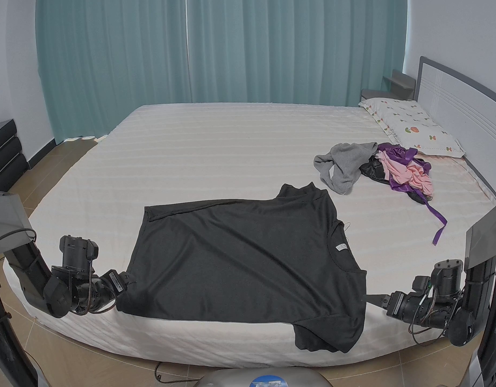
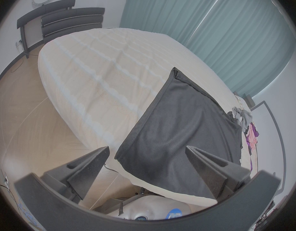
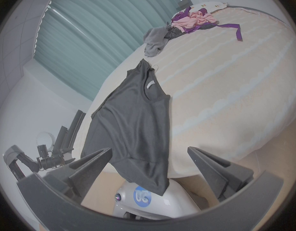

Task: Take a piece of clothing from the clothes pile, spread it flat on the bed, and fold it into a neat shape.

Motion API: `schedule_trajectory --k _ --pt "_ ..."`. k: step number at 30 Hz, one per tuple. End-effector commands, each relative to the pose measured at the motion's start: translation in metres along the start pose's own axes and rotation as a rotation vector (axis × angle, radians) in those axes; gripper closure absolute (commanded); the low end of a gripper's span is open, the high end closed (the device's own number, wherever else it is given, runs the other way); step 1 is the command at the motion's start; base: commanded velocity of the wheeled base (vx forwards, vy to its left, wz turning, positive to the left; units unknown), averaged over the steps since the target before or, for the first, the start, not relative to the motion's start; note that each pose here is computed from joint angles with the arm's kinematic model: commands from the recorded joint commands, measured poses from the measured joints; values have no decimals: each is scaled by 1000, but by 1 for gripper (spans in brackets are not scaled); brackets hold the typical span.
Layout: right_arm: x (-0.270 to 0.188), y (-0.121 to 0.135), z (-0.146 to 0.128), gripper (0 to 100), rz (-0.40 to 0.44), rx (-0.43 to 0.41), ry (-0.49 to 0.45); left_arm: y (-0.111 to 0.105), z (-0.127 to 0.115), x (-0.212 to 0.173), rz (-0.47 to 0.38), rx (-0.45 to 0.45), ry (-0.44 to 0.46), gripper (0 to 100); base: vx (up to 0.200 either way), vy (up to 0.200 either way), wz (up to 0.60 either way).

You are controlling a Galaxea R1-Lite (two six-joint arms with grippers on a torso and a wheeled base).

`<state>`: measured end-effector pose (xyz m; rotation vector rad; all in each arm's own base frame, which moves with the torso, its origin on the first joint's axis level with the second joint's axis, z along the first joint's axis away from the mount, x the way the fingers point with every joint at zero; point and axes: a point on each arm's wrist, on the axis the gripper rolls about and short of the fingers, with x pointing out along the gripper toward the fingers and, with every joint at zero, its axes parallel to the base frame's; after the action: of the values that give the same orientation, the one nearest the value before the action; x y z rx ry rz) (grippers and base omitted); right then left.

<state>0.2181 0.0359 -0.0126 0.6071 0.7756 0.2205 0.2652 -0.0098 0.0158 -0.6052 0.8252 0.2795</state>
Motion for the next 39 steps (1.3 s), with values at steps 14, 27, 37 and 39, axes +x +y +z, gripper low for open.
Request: schedule_trajectory --k 14,27,37,39 --pt "2 16 23 0 83 5 -124 0 7 -2 -10 -34 -25 0 0 171 0" --pt "0 16 25 0 87 7 -133 -1 10 -1 -43 -43 -10 0 0 31 0" --pt "0 16 25 0 90 25 -133 -1 11 -1 -43 -53 -10 0 0 0 0" --pt "0 16 25 0 88 28 -132 -1 11 -1 -44 -53 -11 0 0 0 0"
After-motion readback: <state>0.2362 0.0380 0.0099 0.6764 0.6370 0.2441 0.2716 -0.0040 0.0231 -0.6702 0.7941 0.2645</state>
